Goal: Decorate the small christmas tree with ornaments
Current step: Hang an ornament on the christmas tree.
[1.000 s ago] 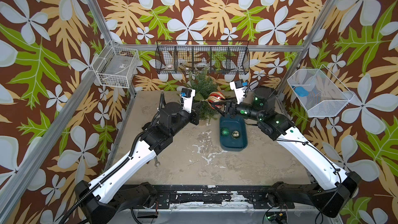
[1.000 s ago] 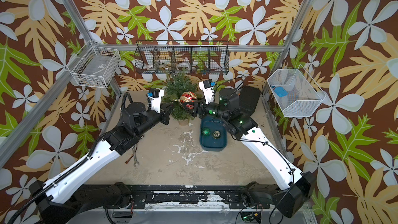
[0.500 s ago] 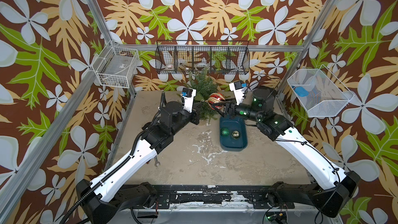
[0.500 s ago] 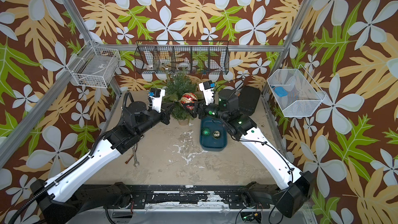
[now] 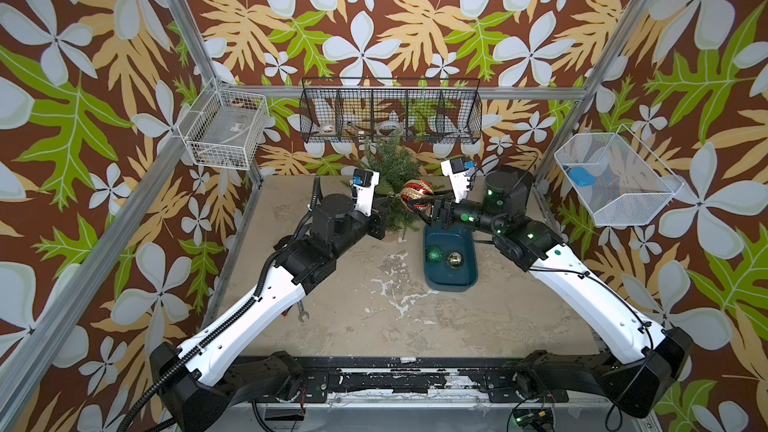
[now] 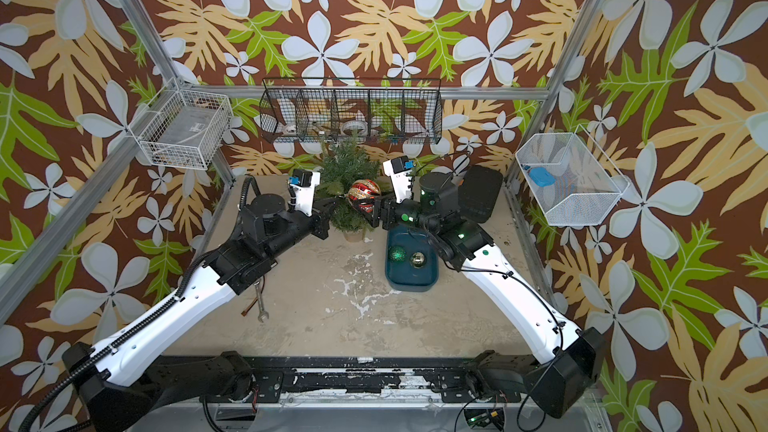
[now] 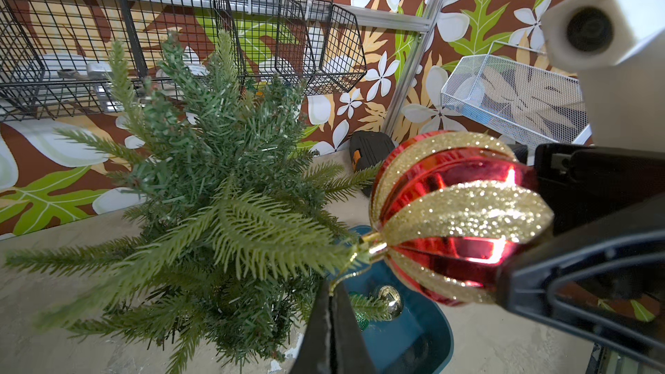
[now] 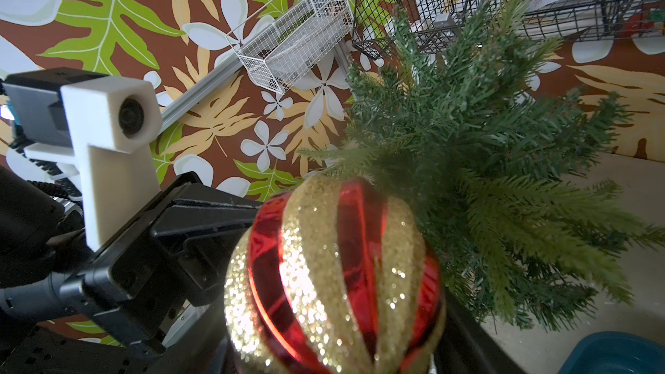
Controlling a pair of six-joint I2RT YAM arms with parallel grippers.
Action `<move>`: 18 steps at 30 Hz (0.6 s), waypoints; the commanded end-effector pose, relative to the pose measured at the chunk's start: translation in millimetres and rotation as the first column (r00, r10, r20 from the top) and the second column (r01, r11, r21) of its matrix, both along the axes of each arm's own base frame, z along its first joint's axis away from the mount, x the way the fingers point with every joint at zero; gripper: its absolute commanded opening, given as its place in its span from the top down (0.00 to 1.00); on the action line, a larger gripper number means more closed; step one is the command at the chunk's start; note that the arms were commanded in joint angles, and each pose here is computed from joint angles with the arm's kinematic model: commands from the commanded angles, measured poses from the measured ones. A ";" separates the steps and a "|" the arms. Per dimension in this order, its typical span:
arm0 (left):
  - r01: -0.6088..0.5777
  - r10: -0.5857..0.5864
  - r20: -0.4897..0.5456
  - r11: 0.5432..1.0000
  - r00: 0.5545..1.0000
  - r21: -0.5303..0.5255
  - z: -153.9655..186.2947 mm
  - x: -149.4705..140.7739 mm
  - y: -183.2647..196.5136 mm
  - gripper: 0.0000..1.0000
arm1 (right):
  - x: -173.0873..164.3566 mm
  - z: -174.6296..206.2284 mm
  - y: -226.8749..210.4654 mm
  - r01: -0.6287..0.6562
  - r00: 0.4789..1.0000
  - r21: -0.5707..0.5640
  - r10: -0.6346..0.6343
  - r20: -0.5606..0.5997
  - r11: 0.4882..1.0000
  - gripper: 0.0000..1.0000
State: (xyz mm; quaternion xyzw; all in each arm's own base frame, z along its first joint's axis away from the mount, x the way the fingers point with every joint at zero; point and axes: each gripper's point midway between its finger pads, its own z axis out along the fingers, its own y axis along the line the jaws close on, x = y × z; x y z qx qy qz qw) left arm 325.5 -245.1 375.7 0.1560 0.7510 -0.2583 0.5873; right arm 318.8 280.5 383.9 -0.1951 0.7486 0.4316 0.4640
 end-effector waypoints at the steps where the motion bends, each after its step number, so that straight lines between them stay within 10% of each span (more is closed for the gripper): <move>1: -0.010 0.010 0.030 1.000 1.000 0.001 9.1 2.3 2.3 1.00 | 4.3 11.7 0.7 0.010 0.999 0.023 -0.011 0.046 1.000 0.26; 18: -0.018 0.018 0.039 1.000 0.999 0.001 13.5 9.9 5.2 1.00 | 11.0 18.0 2.6 0.022 0.998 0.040 -0.024 0.061 0.999 0.26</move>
